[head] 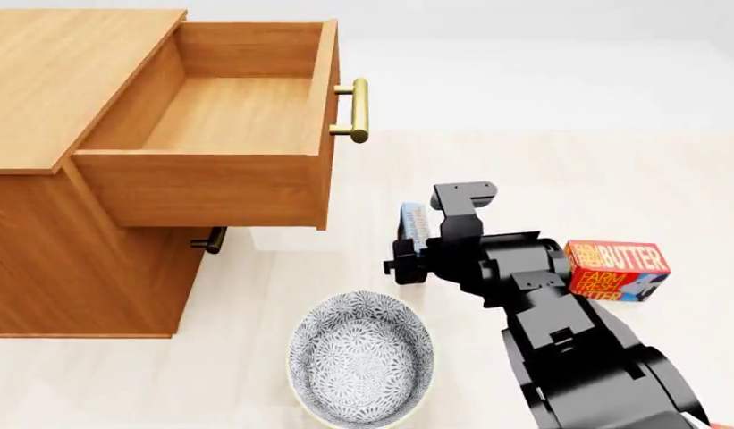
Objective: Put the chocolate pudding in the top drawer of the cabinet and close it.
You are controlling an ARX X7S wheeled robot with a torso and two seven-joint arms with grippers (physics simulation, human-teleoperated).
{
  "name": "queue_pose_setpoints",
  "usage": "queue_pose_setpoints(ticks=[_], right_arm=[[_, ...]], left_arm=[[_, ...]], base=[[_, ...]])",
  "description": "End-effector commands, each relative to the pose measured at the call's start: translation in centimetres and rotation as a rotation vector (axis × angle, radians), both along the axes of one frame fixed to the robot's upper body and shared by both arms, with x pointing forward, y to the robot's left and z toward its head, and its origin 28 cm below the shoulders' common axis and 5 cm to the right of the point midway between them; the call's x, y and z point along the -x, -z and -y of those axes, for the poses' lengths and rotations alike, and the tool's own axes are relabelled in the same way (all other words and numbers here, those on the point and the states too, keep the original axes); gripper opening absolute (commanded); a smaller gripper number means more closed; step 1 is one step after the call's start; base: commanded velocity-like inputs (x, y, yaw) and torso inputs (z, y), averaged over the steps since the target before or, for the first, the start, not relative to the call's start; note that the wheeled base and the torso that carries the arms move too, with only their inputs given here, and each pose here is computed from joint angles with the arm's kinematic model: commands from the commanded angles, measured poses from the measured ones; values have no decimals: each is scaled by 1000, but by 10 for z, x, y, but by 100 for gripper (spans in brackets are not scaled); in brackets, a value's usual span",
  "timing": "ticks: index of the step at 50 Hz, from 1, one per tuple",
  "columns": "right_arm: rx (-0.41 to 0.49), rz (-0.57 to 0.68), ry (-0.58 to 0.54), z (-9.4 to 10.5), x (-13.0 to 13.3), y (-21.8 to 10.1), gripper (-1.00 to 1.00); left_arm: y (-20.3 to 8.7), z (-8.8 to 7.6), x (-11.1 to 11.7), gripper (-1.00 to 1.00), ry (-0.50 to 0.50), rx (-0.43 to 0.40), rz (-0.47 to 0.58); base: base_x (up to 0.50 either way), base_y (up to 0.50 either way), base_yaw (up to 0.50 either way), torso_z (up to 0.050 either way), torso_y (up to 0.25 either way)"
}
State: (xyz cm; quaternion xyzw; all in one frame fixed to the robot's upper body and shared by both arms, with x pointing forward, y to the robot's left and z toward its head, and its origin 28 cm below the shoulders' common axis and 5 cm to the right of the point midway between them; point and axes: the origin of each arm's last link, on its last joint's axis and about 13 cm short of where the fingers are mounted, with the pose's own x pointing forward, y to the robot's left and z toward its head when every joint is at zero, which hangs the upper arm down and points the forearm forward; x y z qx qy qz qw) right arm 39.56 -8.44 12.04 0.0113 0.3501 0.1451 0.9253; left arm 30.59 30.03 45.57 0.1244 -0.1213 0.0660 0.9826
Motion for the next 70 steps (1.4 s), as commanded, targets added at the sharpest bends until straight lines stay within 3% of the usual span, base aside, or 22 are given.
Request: queue_pose_setpoints(ticks=[1, 17, 27, 37, 48, 61, 70], right_arm=[[-29, -17, -3, -2, 2, 3, -100], [-26, -4, 7, 0, -1, -3, -100], [-12, 39, 28, 7, -8, -25, -100], [10, 125, 52, 17, -3, -73, -100], [35, 276, 55, 21, -1, -151, -100], [73, 438, 17, 2, 5, -225, -100], [81, 501, -40, -19, 9, -254, -100]], left_arm=[[0, 0, 0, 100, 2, 3, 1], [0, 0, 0, 100, 8, 27, -4], [0, 0, 0, 100, 14, 30, 0], [1, 0, 0, 100, 20, 44, 10], [1, 0, 0, 100, 13, 39, 18], [1, 0, 0, 100, 8, 35, 27], [0, 0, 0, 100, 5, 30, 29]], base=[[0, 0, 0, 0, 0], [2, 0, 0, 0, 219], [0, 0, 0, 0, 250], [0, 0, 0, 0, 250], [0, 0, 0, 0, 91], [0, 0, 0, 0, 0], [0, 0, 0, 0, 0]])
